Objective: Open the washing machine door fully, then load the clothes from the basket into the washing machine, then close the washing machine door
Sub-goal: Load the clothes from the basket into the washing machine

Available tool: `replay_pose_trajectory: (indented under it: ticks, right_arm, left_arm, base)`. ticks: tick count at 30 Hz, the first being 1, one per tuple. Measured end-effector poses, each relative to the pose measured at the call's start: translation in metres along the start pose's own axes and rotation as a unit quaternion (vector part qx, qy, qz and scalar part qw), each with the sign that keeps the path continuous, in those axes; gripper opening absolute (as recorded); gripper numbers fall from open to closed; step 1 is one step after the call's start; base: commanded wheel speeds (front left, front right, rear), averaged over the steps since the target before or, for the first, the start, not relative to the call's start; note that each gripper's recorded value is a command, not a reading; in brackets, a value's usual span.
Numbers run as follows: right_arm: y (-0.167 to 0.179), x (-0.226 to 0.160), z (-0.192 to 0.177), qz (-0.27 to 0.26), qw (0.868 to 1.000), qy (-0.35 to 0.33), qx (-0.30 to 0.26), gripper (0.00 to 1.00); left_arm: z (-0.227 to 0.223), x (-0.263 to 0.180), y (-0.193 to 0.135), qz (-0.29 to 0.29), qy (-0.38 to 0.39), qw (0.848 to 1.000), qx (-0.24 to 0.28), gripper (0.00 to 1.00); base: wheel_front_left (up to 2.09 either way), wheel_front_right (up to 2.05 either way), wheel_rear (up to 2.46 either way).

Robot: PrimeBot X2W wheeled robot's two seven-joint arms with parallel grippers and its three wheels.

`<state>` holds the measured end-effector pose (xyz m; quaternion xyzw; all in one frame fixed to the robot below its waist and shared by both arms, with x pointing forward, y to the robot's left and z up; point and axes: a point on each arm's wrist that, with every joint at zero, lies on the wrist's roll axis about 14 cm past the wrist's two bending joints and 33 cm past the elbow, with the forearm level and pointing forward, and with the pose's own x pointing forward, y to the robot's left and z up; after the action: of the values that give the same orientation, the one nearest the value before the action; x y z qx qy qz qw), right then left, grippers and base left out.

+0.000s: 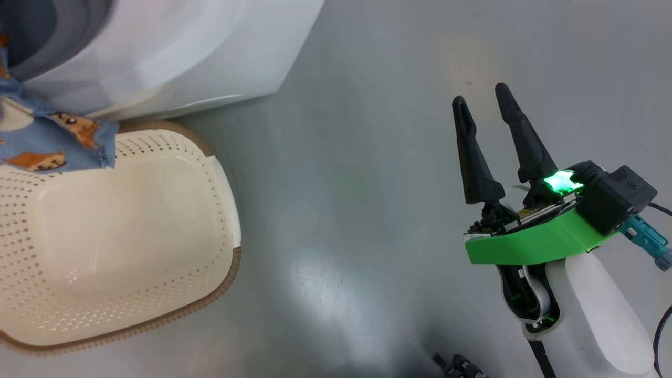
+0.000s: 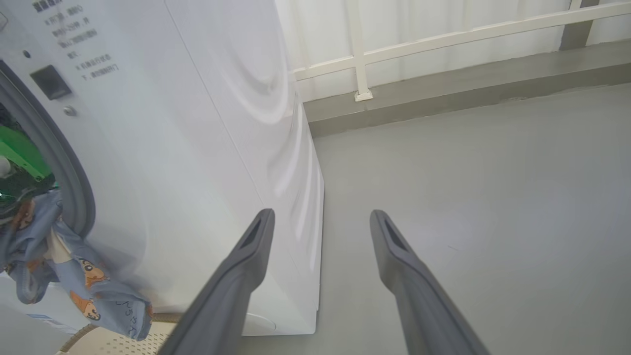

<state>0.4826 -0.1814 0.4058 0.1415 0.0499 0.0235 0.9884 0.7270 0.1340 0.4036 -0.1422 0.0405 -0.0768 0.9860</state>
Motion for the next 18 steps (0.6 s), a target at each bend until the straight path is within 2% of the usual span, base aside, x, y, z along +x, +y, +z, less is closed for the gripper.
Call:
replay_pose_trajectory:
  ticks: [4, 11, 18]
  right_arm:
    - [0.005, 0.001, 0.003, 0.005, 1.000, -0.004, 0.010, 1.00]
    - [0.014, 0.004, 0.014, 0.016, 1.000, -0.017, 0.017, 1.00]
    - [0.024, 0.001, 0.029, 0.028, 0.999, -0.033, 0.020, 1.00]
  left_arm:
    - [-0.013, -0.008, 0.000, 0.003, 0.032, 0.999, 0.007, 1.00]
    - [0.002, -0.018, -0.008, -0.007, 0.029, 1.000, 0.003, 1.00]
    - [0.011, -0.047, -0.012, -0.015, 0.028, 0.999, 0.002, 1.00]
  base:
    - [0.00, 0.00, 0.00]
    - [0.00, 0.00, 0.00]
    - [0.00, 0.00, 0.00]
